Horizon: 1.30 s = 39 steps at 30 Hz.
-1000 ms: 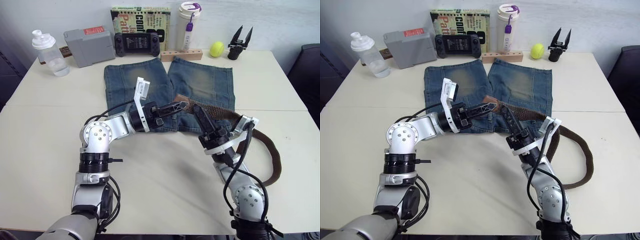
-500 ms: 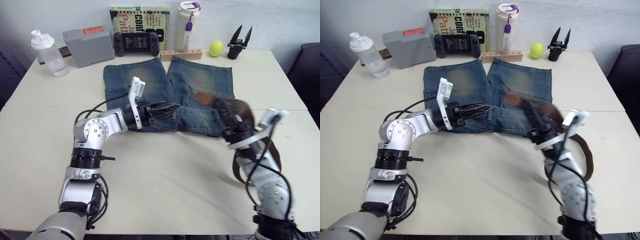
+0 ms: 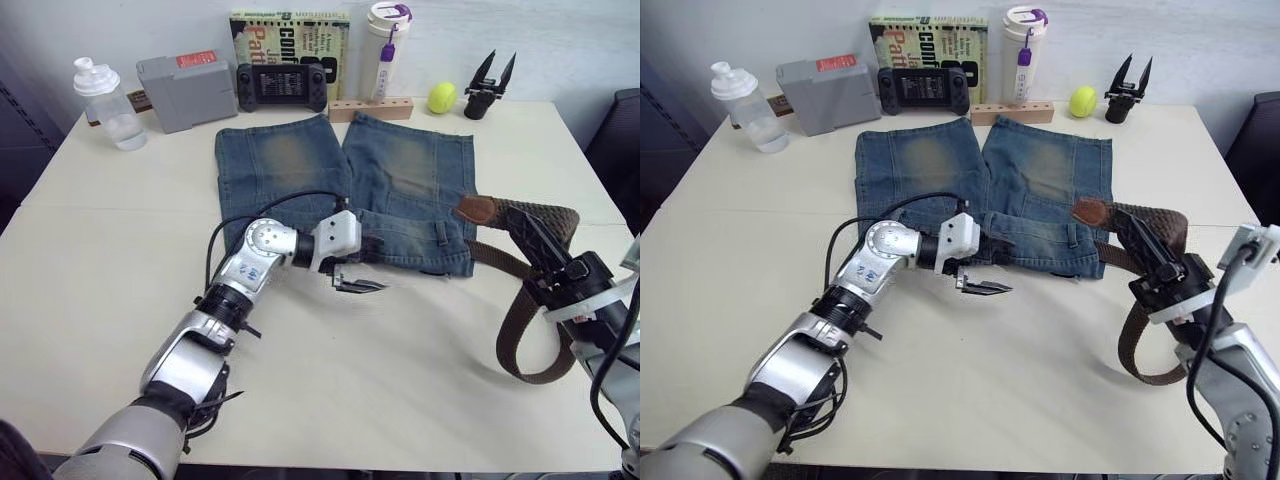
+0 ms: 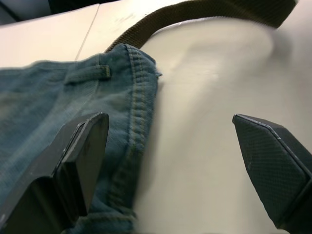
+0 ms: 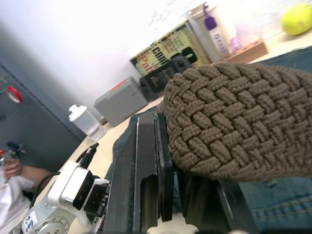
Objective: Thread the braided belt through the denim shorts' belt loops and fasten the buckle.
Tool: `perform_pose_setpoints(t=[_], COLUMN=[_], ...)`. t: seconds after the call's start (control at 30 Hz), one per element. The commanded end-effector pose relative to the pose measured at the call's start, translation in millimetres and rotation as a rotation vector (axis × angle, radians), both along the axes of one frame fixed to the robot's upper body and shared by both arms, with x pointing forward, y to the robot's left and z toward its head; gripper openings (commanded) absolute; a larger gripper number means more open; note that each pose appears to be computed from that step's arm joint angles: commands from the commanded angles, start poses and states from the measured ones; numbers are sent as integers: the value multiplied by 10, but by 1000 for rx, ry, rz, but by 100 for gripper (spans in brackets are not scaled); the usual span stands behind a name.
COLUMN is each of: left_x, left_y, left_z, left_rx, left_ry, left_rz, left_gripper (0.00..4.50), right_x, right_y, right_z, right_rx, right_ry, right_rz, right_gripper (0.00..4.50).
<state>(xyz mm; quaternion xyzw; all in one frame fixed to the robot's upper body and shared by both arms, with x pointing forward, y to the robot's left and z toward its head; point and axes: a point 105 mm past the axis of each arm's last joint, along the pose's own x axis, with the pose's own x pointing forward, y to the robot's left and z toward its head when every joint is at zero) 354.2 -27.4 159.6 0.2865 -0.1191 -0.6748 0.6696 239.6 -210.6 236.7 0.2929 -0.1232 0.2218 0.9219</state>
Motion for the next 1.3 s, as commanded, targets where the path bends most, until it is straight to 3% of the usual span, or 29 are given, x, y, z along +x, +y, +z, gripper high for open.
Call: perform_pose_setpoints(t=[0.03,0.27,0.37,0.43,0.47,0.57,0.67,0.9,1.13,1.3], left_x=[46,87,168,279,332,426,382,120,-76,-234], left_y=[-190,-376,-407,-394,-377,-317,-286,-89,155,252], left_z=[54,-182,-248,-251,-255,-243,-243,-324,-359,-521], left_rx=[12,183,231,262,283,301,279,289,300,362], left_ry=[-234,-640,-777,-826,-841,-796,-737,-725,-626,-557], left_rz=[11,0,36,102,133,201,172,-64,-200,-295], left_gripper=[443,443,364,264,239,110,4,4,4,4], right_x=[-157,-283,-303,-309,-312,-308,-292,-199,-170,-203], right_y=[37,34,26,32,36,53,48,24,188,273], right_z=[151,188,197,213,219,217,199,141,-89,-294], right_rx=[-6,-3,-4,-2,-1,1,-3,-31,-42,-68], right_ry=[-69,-82,-84,-90,-91,-89,-77,-8,192,345], right_rz=[-30,-92,-111,-117,-118,-113,-104,-73,-20,-26], right_gripper=[0,0,0,0,0,0,0,0,0,0])
